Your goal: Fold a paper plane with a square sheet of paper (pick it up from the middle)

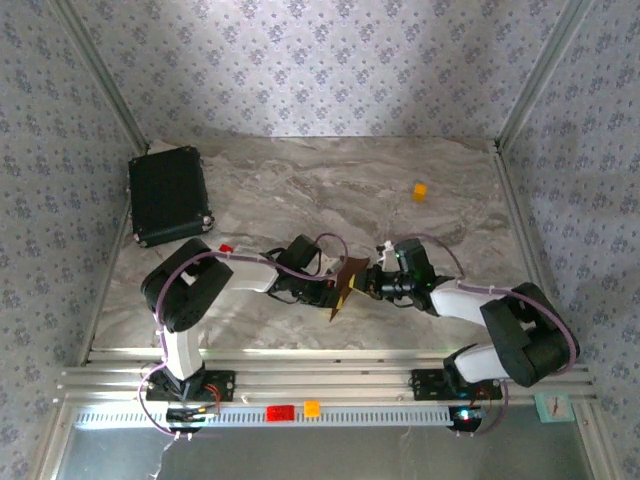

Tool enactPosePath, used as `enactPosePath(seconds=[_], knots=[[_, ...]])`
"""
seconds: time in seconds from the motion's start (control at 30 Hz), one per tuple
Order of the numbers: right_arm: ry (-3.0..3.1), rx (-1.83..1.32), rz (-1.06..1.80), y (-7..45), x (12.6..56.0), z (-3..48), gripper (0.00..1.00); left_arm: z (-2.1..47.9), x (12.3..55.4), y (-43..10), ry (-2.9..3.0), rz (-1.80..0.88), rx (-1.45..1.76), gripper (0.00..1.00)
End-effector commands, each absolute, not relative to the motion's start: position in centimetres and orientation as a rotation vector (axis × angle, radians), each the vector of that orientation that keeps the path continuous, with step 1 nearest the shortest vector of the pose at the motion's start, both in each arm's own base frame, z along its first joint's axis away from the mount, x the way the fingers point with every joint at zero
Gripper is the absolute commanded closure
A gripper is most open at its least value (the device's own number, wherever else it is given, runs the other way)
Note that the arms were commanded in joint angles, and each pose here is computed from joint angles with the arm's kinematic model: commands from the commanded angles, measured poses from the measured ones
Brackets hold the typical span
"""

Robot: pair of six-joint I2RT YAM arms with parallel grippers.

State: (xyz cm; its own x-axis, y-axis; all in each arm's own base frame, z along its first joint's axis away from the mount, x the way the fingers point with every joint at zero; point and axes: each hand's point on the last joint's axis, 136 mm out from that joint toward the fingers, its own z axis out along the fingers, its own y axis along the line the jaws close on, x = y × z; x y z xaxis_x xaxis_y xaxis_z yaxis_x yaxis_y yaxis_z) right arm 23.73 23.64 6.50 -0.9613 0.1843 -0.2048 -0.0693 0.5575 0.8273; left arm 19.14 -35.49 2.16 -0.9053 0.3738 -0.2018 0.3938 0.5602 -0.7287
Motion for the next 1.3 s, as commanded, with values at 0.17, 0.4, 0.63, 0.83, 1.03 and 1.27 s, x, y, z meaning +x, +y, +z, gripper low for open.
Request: enactPosePath(seconds=[0.17,0.4,0.63,0.83,1.03,1.27], knots=[[2.485,0.071,1.448,24.9,25.6,7.1,0.86,0.9,18.5,-34.5,2.807,-1.361,0.556,1.0],[2.485,0.098,1.501,25.1,26.5,6.4,0.87,0.7,18.5,-34.2,2.824,-1.387,0.486,1.0],[2.495,0.106,1.513,25.2,27.0,5.7,0.87,0.2,18.5,-33.9,2.843,-1.406,0.429,1.0],[2.501,0.123,1.534,25.2,27.3,5.2,0.87,-0.8,18.2,-33.3,2.888,-1.394,0.371,1.0],[2.499,0.161,1.537,24.8,27.7,4.8,0.86,-1.4,18.0,-32.8,2.914,-1.385,0.324,1.0],[2.523,0.166,1.519,24.8,27.8,4.2,0.86,-2.0,18.2,-32.4,2.936,-1.382,0.277,1.0]])
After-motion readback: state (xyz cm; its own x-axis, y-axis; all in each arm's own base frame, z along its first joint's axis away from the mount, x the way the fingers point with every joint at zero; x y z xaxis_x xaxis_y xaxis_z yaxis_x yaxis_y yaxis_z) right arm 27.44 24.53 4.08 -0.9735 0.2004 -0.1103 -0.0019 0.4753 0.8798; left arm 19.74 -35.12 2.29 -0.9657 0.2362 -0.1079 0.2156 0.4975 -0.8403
